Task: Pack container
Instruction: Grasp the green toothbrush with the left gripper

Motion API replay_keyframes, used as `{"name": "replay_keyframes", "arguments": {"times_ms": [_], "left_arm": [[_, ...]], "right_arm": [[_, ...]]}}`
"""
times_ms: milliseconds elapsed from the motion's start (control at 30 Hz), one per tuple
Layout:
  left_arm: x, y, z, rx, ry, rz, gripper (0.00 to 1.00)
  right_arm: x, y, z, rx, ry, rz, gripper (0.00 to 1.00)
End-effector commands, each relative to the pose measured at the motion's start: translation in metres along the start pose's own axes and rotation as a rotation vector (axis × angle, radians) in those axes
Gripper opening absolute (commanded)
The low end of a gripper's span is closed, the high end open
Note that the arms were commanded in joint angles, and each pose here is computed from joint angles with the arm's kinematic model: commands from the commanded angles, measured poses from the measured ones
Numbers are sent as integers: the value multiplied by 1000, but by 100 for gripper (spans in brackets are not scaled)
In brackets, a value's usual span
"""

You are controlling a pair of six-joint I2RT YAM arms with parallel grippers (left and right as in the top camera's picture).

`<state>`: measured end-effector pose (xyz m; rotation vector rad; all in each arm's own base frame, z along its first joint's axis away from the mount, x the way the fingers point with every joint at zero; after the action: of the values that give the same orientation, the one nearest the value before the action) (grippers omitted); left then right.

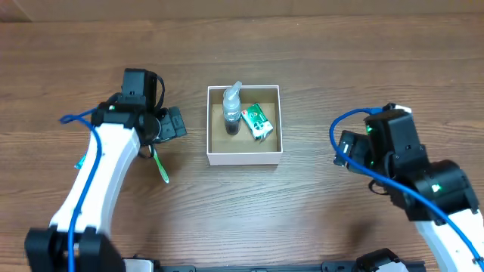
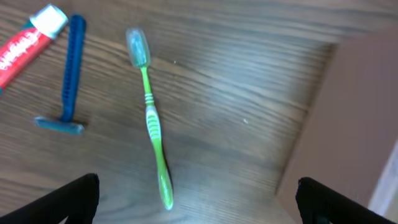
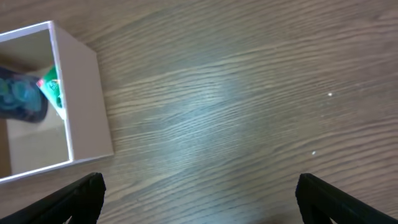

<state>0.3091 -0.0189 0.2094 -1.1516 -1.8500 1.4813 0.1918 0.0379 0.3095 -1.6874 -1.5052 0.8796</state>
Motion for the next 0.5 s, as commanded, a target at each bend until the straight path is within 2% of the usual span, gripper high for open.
{"name": "replay_keyframes", "arguments": {"times_ms": [0, 67, 233, 467], "left_arm": [[5, 43, -12, 97, -105, -31, 100], [12, 72, -15, 143, -130, -73, 100], [20, 99, -15, 184, -181, -135, 100], [16, 117, -16, 212, -156, -91, 100]], "right_arm": [[-15, 6, -6, 26, 17, -52, 100], [-21, 10, -8, 40, 43, -43, 100], [-20, 18, -10, 74, 40, -37, 100], [-18, 26, -11, 105, 37, -31, 100]]}}
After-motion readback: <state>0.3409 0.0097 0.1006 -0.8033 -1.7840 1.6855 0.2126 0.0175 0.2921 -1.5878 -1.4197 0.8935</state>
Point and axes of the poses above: each gripper's point midway between its finger pads, its own y axis out along the fingers, its own x axis along the line the jaws close on, z = x × y, the point moved 10 cm from there along -y, back along the fingers, and after that the axes turned 11 degrees about -y, right-handed, at the moved point
